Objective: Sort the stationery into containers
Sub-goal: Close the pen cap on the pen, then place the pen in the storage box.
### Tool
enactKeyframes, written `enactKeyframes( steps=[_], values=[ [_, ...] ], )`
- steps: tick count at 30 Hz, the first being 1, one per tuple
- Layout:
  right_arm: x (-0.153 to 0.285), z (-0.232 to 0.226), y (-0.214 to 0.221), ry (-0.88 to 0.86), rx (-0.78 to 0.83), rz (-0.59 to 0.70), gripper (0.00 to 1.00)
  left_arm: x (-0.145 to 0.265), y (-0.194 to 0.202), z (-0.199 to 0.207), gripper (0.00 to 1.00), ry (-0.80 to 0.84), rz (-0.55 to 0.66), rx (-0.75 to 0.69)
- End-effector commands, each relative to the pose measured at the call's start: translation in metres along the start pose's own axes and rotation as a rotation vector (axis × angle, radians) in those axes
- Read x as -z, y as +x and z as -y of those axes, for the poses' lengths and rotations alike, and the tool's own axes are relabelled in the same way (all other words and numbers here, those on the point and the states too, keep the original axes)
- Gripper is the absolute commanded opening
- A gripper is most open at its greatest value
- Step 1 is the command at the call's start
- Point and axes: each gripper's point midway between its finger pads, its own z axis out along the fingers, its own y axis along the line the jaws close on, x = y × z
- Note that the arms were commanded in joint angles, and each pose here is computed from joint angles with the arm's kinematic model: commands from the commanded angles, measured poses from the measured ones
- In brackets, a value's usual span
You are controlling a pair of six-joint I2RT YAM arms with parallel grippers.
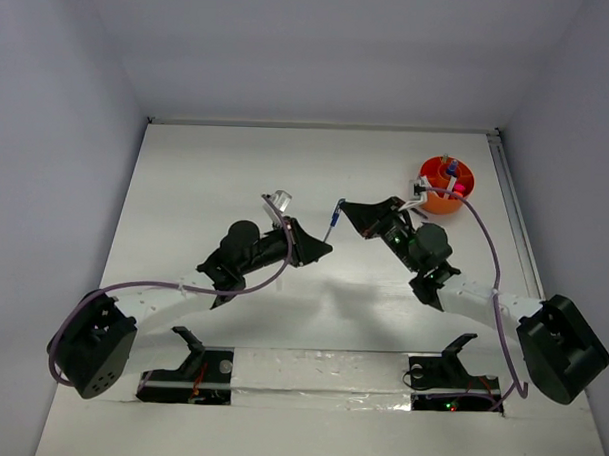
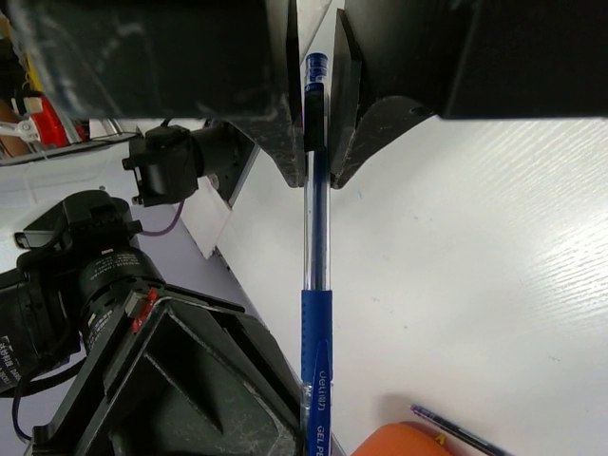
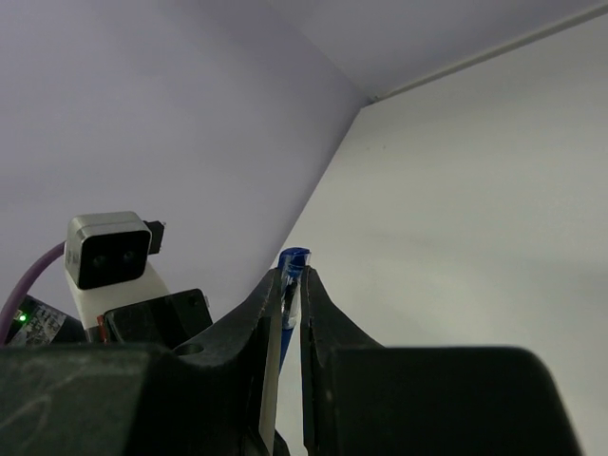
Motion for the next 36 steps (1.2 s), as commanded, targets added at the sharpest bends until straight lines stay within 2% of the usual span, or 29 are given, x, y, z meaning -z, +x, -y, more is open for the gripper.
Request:
enactKeyframes(
  steps=[1, 6, 11, 16, 18, 19, 20, 21, 23, 24, 27, 32, 36],
  values=[
    [0.049, -0.015, 0.109, -0.11, -0.031, -0.441, 0.0, 0.003, -0.137, 0.085, 0.0, 0.185, 0.454, -0.153],
    [0.065, -0.022, 0.126, -0.134, -0.036, -0.512, 0.0, 0.003, -0.148, 0.089, 0.0, 0.169, 0.48, -0.169],
    [0.073, -0.036, 0.145, -0.174, -0.038, -0.573, 0.0, -0.01, -0.152, 0.096, 0.0, 0.2, 0.456, -0.164],
    [0.076, -0.024, 0.136, -0.106, -0.028, -0.513, 0.0, -0.003, -0.153, 0.096, 0.0, 0.183, 0.465, -0.172],
    [0.073, -0.026, 0.122, -0.078, -0.001, -0.464, 0.0, 0.003, -0.15, 0.089, 0.0, 0.15, 0.47, -0.177],
    [0.076, -0.017, 0.124, -0.039, 0.037, -0.481, 0.0, 0.006, -0.148, 0.087, 0.0, 0.142, 0.469, -0.179],
    [0.071, -0.028, 0.109, -0.052, 0.068, -0.443, 0.04, 0.012, -0.143, 0.083, 0.0, 0.127, 0.47, -0.177],
    [0.07, -0.027, 0.102, -0.029, 0.094, -0.427, 0.14, 0.015, -0.14, 0.08, 0.0, 0.117, 0.467, -0.177],
    [0.071, -0.021, 0.089, 0.02, 0.185, -0.404, 0.27, 0.023, -0.126, 0.069, 0.0, 0.095, 0.448, -0.164],
    [0.066, -0.036, 0.068, 0.006, 0.216, -0.345, 0.39, 0.025, -0.122, 0.067, 0.0, 0.091, 0.441, -0.158],
    [0.064, -0.043, 0.047, -0.022, 0.328, -0.329, 0.55, 0.033, -0.095, 0.052, 0.0, 0.093, 0.399, -0.109],
    [0.048, -0.082, 0.007, -0.16, 0.386, -0.28, 0.7, 0.038, -0.056, 0.037, 0.0, 0.131, 0.308, -0.067],
    [0.033, -0.107, -0.013, -0.258, 0.417, -0.269, 0.82, 0.046, -0.043, 0.043, 0.0, 0.184, 0.285, -0.054]
  ],
)
